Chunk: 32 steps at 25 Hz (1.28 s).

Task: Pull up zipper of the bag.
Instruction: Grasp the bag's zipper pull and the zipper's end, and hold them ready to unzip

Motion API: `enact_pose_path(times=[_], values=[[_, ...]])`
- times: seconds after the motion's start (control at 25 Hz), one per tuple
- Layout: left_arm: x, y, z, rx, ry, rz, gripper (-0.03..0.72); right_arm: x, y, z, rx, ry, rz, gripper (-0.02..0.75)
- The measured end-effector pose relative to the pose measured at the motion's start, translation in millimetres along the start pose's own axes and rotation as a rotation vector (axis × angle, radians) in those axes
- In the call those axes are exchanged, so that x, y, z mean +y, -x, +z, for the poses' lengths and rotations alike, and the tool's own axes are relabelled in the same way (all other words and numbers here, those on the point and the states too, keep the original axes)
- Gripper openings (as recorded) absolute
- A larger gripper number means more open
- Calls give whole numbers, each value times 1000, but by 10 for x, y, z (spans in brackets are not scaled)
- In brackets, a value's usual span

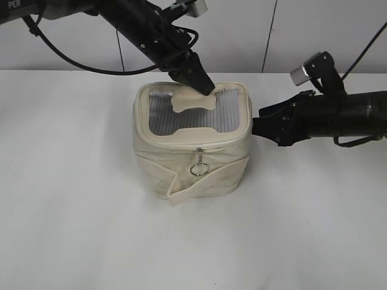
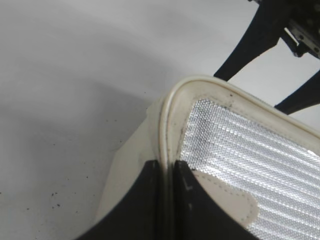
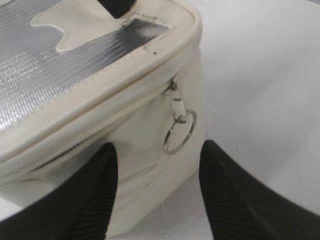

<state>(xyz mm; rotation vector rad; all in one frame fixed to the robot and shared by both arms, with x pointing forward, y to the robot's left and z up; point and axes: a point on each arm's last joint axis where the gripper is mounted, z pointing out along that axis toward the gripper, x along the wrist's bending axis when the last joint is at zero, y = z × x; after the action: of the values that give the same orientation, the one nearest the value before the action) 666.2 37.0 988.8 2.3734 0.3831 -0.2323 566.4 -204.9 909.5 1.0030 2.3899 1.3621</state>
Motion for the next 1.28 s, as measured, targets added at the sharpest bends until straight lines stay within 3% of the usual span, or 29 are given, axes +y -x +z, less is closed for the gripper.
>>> enact_pose_path(times=[0.48, 0.68, 0.8, 0.88, 1.28], values=[[-2, -1, 0, 2, -2, 1, 47, 60, 104, 290, -35, -43, -1, 416], [-2, -1, 0, 2, -2, 1, 47, 145, 147, 340, -42, -26, -8, 292], [-2, -1, 0, 1, -2, 1, 47, 176, 149, 346, -41, -18, -6, 106], [-1, -2, 0, 2, -1, 1, 47, 169, 140, 348, -34, -27, 21, 50], [-2, -1, 0, 2, -2, -22, 45, 129, -41, 139, 10, -149, 128, 24]])
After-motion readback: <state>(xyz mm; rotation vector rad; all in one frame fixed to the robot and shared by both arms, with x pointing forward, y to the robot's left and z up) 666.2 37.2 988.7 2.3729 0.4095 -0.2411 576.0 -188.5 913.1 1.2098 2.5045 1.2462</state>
